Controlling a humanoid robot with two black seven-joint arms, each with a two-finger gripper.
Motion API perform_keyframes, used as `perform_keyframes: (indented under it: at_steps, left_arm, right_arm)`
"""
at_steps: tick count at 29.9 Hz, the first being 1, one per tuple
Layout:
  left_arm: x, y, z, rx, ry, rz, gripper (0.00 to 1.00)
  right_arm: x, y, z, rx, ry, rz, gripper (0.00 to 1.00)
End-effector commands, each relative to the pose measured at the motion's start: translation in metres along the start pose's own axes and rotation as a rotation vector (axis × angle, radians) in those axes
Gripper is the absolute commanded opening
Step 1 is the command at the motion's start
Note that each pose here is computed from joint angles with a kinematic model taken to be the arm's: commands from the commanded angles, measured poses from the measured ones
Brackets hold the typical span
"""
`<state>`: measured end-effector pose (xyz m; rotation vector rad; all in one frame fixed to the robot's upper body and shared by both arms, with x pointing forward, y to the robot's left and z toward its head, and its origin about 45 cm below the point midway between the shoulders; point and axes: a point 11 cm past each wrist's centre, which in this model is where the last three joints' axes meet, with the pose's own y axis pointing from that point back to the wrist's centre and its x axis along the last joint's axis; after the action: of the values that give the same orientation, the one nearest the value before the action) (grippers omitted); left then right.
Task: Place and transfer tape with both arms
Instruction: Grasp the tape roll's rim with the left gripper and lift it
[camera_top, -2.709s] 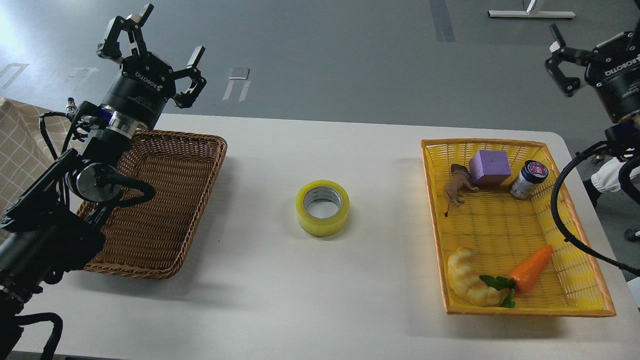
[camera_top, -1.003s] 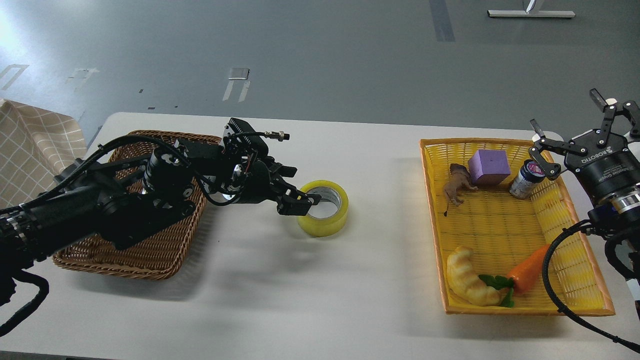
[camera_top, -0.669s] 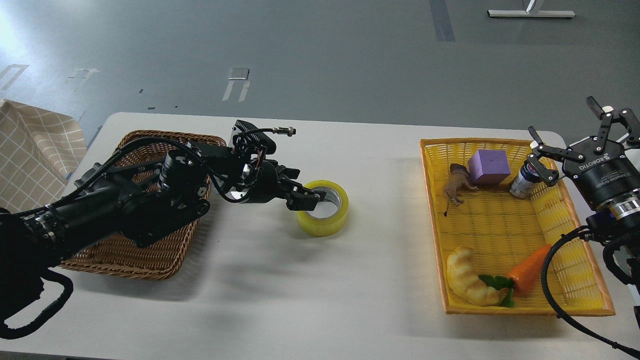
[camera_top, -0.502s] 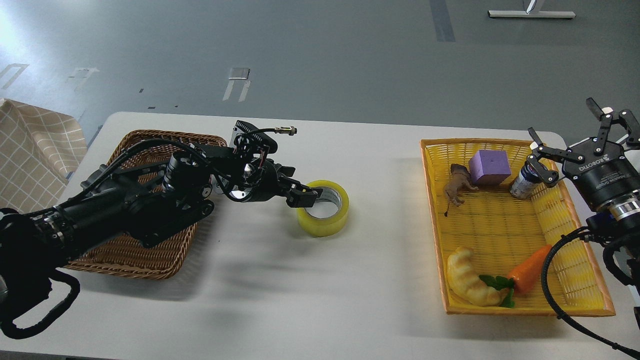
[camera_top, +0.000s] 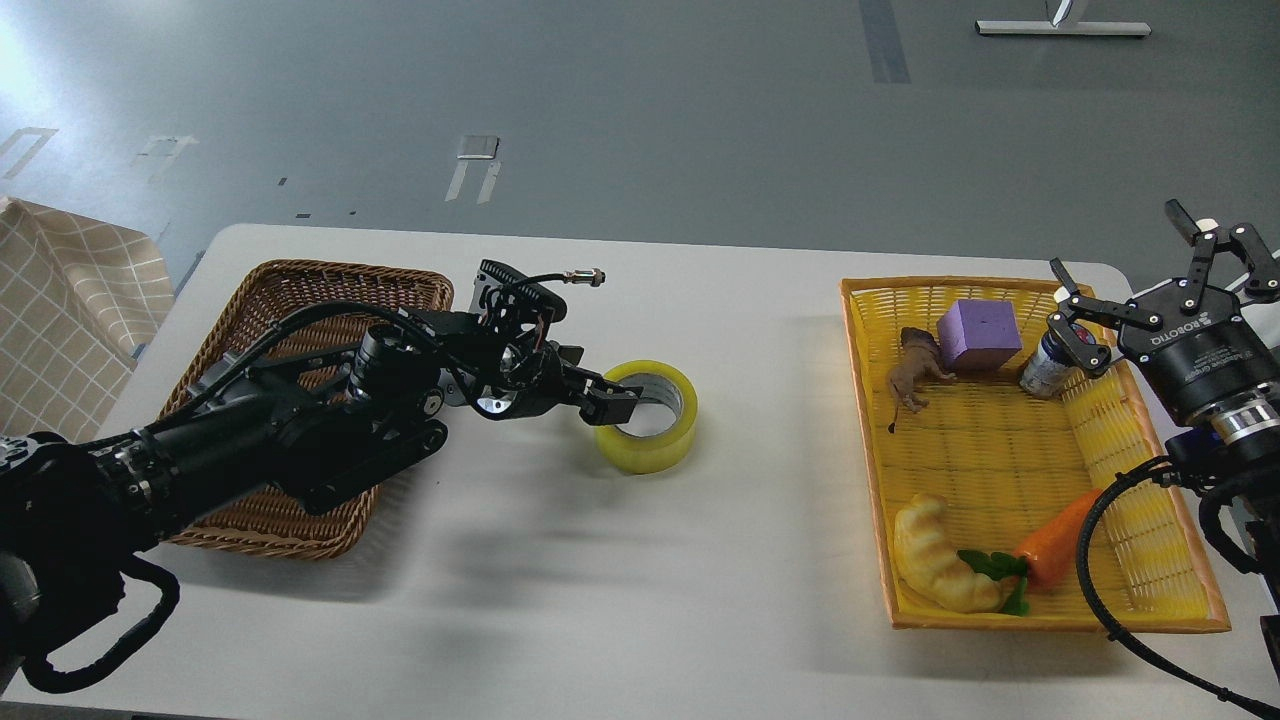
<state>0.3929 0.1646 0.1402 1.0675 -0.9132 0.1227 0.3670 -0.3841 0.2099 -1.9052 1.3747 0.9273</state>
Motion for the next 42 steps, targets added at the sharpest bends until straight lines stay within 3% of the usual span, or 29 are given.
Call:
perform_keyframes:
  at_steps: [1, 10, 11, 15, 17, 27, 30, 37, 42]
  left_arm:
    - [-0.002, -0.001, 0.001, -0.003, 0.002, -0.002, 0.92]
    - [-0.010, -0.002, 0.002, -0.013, 0.015, -0.008, 0.72]
    - [-0.012, -0.003, 0.002, -0.012, 0.017, -0.010, 0.56]
    - [-0.017, -0.003, 0.001, -0.004, 0.026, -0.020, 0.26]
    - [-0.020, -0.004, 0.002, -0.008, 0.024, -0.027, 0.00]
    - [-0.012, -0.001, 0.003, -0.023, -0.014, -0.016, 0.00]
    - [0.015, 0.010, -0.003, -0.007, -0.047, 0.027, 0.00]
    - [0.076, 0.060, -0.039, 0.083, -0.129, 0.127, 0.00]
    - [0.081, 0.098, -0.081, 0.159, -0.066, 0.149, 0.00]
  right_arm:
    - [0.001, 0.002, 0.000, 0.000, -0.001, 0.004, 0.99]
    - [0.002, 0.002, 0.001, 0.000, -0.003, 0.005, 0.99]
    - [0.002, 0.002, 0.001, 0.000, -0.003, 0.005, 0.99]
    - [0.002, 0.002, 0.002, -0.001, -0.005, 0.006, 0.99]
    - [0.002, 0.002, 0.003, -0.002, -0.005, 0.006, 0.99]
    - [0.001, 0.001, 0.008, -0.004, -0.018, 0.001, 0.99]
    - [0.001, 0.001, 0.008, -0.006, -0.018, 0.001, 0.99]
    - [0.002, 0.001, 0.009, -0.006, -0.018, 0.003, 0.99]
    - [0.002, 0.001, 0.009, -0.006, -0.020, 0.002, 0.99]
